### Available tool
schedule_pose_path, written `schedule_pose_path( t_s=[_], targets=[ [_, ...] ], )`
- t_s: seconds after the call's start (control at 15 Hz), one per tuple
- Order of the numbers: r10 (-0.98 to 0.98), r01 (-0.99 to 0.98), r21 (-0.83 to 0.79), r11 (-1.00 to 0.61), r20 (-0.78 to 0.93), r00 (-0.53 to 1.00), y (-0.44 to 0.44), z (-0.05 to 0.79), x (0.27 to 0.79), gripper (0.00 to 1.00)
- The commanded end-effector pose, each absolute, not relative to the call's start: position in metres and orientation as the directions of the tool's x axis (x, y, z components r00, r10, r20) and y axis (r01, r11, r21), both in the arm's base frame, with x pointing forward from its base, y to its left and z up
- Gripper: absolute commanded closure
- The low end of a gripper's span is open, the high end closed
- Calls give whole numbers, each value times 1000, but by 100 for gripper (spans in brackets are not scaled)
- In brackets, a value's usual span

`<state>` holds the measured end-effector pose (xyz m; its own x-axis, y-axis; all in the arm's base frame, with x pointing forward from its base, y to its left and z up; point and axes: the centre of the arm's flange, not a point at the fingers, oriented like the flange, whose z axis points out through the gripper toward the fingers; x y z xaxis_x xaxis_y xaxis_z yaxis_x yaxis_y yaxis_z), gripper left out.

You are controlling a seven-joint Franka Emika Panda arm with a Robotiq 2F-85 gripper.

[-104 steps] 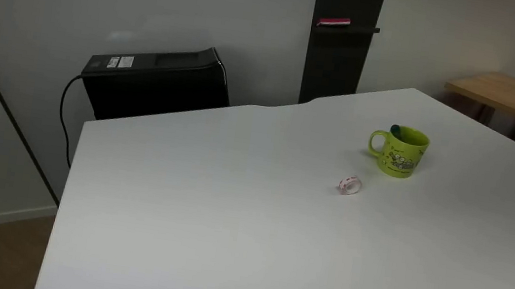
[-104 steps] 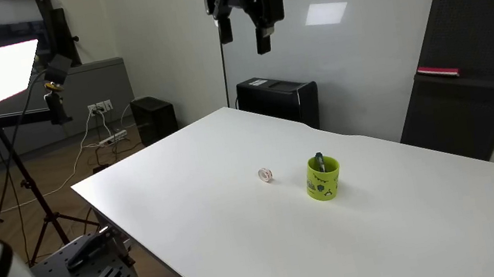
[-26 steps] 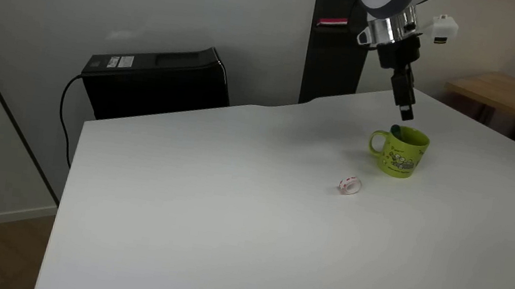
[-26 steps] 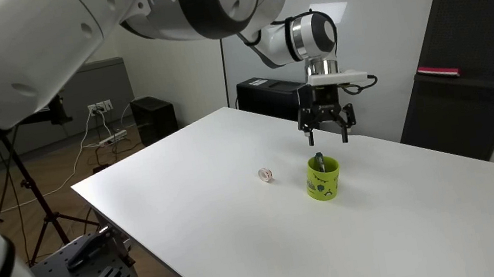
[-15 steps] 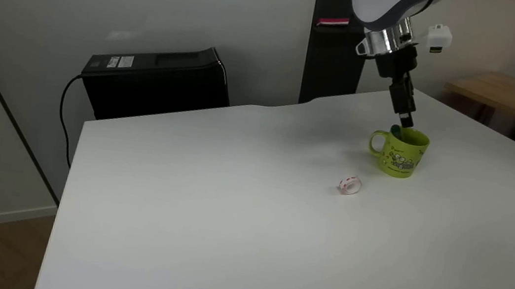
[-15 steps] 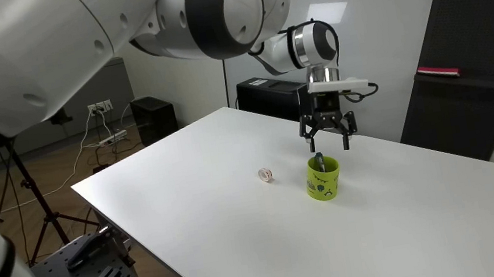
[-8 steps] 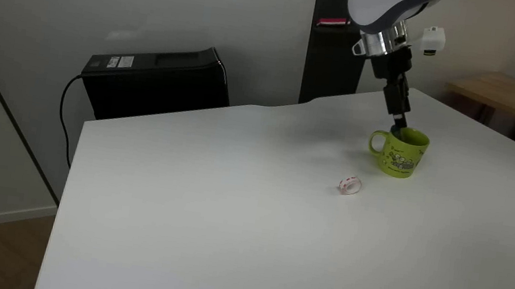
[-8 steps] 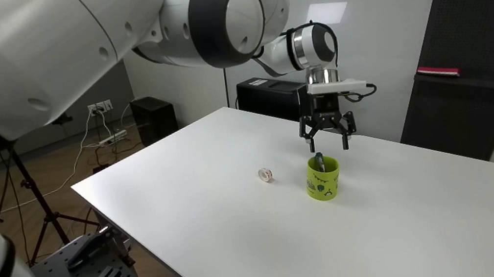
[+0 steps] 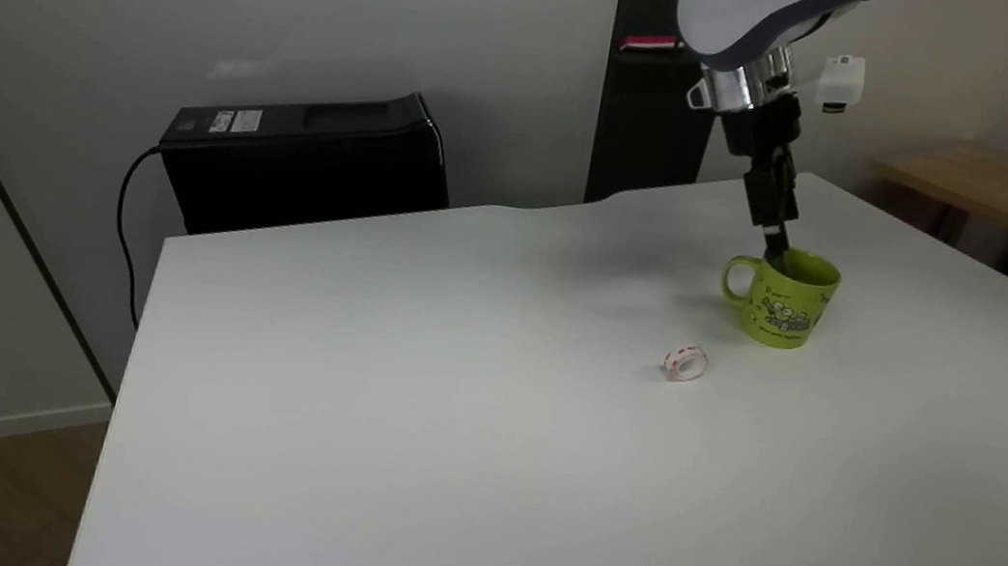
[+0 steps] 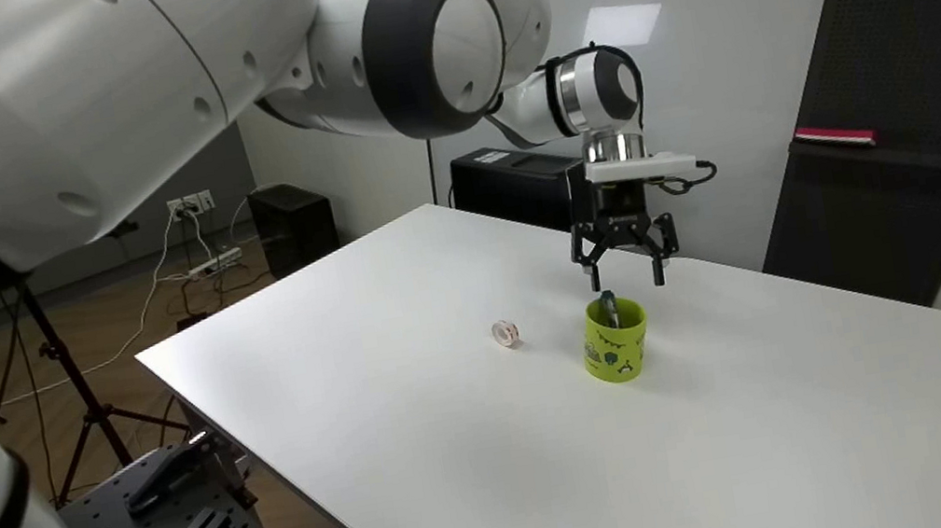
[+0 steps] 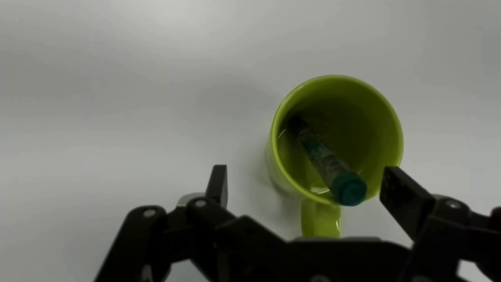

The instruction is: Remove the marker out of the cup and put it on the table

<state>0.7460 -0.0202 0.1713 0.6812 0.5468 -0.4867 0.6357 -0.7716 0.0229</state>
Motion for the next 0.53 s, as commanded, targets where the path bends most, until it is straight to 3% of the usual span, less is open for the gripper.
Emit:
schedule_pose_path(
  t_s=[0.0, 0.47],
  targets=[
    [517, 612, 52, -789, -481, 708, -19, 170, 763, 0],
    [508, 608, 59, -792, -489, 709, -23, 167, 762, 2]
  ],
)
